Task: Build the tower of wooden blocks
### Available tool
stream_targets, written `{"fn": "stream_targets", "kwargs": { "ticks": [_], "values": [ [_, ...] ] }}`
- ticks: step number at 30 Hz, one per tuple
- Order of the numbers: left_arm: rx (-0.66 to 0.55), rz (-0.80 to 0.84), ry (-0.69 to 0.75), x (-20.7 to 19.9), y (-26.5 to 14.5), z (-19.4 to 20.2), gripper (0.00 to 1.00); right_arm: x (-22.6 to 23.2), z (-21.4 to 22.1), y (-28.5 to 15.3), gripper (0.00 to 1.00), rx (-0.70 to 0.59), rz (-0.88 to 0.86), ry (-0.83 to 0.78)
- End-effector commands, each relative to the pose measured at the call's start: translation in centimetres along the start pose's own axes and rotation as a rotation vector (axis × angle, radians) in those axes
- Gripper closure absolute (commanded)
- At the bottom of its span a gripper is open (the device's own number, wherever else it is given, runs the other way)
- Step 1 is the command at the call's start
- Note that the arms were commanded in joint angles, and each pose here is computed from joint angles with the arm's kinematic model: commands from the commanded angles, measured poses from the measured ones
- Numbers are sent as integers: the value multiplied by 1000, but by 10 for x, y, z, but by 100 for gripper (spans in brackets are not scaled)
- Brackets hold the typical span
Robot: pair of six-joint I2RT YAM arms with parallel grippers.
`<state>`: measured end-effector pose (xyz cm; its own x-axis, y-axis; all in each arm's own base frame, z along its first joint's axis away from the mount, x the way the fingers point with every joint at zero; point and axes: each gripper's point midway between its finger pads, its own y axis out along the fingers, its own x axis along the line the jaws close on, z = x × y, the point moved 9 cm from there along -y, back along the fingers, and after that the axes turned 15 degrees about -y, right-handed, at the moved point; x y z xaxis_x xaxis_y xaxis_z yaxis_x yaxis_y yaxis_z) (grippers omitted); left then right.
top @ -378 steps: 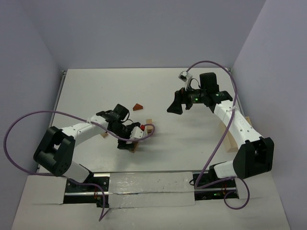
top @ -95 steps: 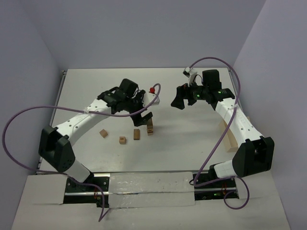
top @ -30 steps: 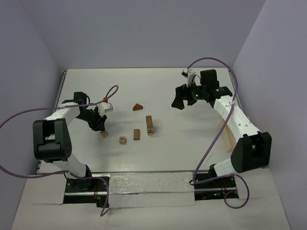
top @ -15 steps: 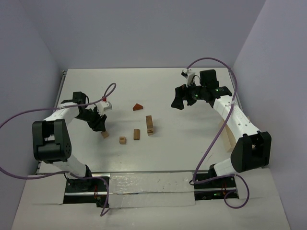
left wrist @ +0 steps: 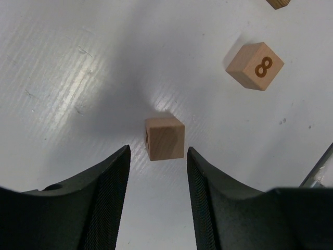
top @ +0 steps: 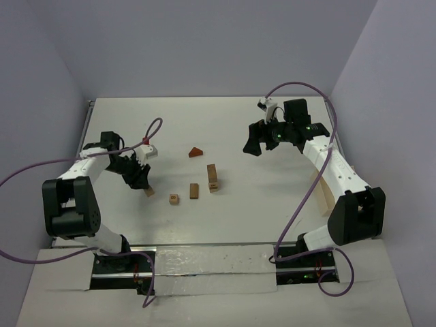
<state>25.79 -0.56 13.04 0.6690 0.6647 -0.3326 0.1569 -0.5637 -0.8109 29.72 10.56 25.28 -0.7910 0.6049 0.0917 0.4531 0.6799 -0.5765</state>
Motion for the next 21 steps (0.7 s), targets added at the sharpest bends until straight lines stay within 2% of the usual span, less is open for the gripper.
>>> {"fn": "stream_targets", "kwargs": {
  "ticks": [1,8,21],
  "values": [
    [-2,6,-28,-1,4,4,45,5,-13,-9,0,-45,1,-49],
    [46,-15,-35,2,16,7,47,3,-13,-7,0,-37,-3,-46],
    [44,-5,-33,10,38,-10,62,2,-11,-5,0,-32,-2,-46]
  ]
}}
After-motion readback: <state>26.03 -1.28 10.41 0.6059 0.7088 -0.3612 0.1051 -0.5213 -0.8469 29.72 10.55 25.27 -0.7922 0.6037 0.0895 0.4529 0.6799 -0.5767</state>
